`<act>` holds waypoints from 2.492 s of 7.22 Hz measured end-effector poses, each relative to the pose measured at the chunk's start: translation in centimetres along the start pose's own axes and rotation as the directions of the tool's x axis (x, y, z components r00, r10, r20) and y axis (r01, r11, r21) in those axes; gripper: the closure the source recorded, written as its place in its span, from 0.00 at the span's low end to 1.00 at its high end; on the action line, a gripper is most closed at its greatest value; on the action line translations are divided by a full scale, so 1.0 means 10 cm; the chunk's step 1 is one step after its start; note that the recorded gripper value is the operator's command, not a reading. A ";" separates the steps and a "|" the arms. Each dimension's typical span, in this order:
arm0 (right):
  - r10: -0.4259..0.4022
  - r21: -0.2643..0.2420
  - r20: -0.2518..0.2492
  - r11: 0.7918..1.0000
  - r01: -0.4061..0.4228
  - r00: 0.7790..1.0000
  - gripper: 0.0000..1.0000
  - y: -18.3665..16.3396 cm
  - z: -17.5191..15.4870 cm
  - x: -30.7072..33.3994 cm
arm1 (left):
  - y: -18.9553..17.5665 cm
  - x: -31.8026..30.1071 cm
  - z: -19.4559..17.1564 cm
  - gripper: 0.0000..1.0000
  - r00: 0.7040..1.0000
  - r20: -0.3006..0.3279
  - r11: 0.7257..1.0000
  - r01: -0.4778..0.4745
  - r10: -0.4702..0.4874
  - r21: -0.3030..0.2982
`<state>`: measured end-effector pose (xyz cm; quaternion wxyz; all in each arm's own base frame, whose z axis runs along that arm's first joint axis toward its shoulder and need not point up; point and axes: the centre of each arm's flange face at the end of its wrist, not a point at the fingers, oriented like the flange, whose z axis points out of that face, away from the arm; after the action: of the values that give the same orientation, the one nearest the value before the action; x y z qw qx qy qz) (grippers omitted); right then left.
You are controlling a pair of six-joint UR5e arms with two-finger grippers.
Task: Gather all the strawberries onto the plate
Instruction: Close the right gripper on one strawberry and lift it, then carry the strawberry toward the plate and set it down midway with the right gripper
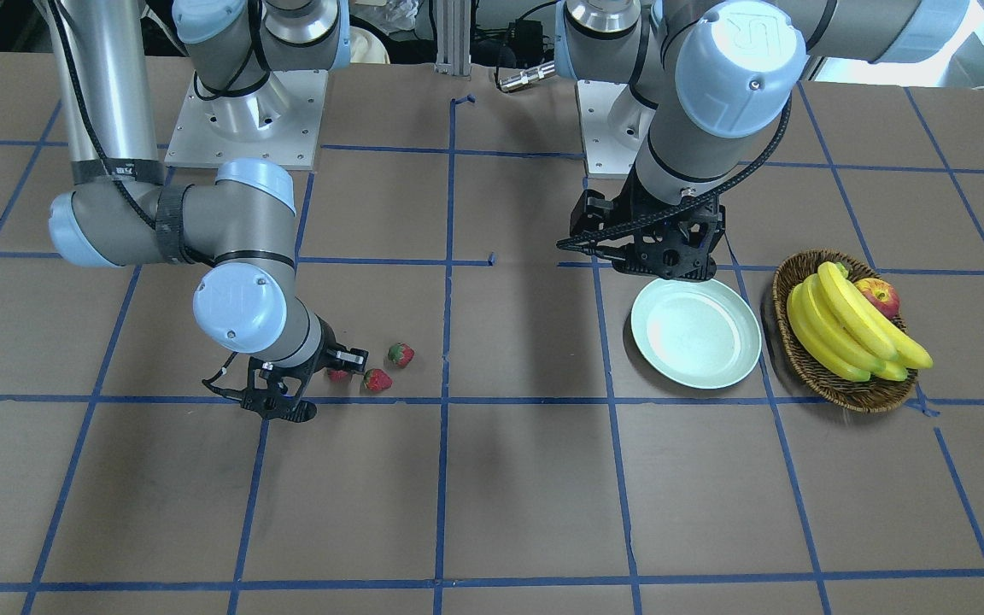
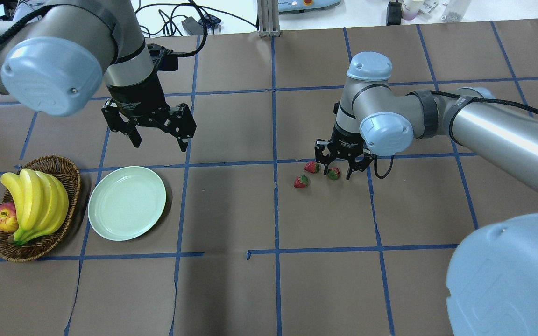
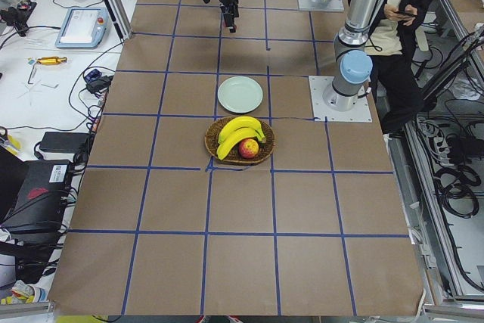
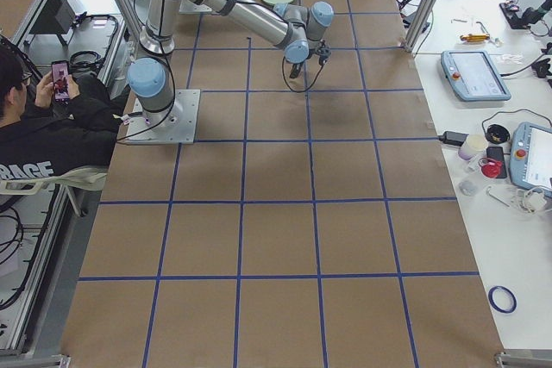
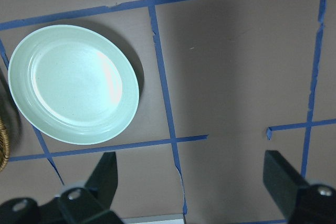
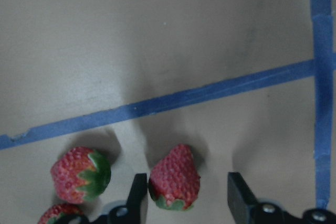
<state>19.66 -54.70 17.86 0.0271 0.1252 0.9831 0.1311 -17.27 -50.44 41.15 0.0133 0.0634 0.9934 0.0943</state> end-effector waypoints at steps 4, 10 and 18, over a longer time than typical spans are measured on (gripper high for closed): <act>-0.012 0.031 -0.036 0.999 0.013 0.999 1.00 -0.02 -0.21 0.02 | 0.01 -0.01 -0.05 0.00 1.000 0.001 1.000 0.001 -0.001 0.009; -0.165 0.128 -0.014 0.978 0.165 0.986 1.00 0.53 -1.37 -0.89 | -0.03 -0.89 -0.17 0.00 0.995 -0.025 0.995 0.095 -0.094 0.035; -0.282 0.017 0.035 0.959 0.281 0.959 0.74 0.86 -0.05 -2.01 | -0.21 -1.17 0.29 0.00 0.993 -0.051 0.995 0.103 -0.102 0.008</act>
<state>41.08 -51.83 21.07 0.0631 -0.0132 0.9910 0.1175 -5.81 -53.41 38.13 -0.0074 0.0098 0.9959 0.0898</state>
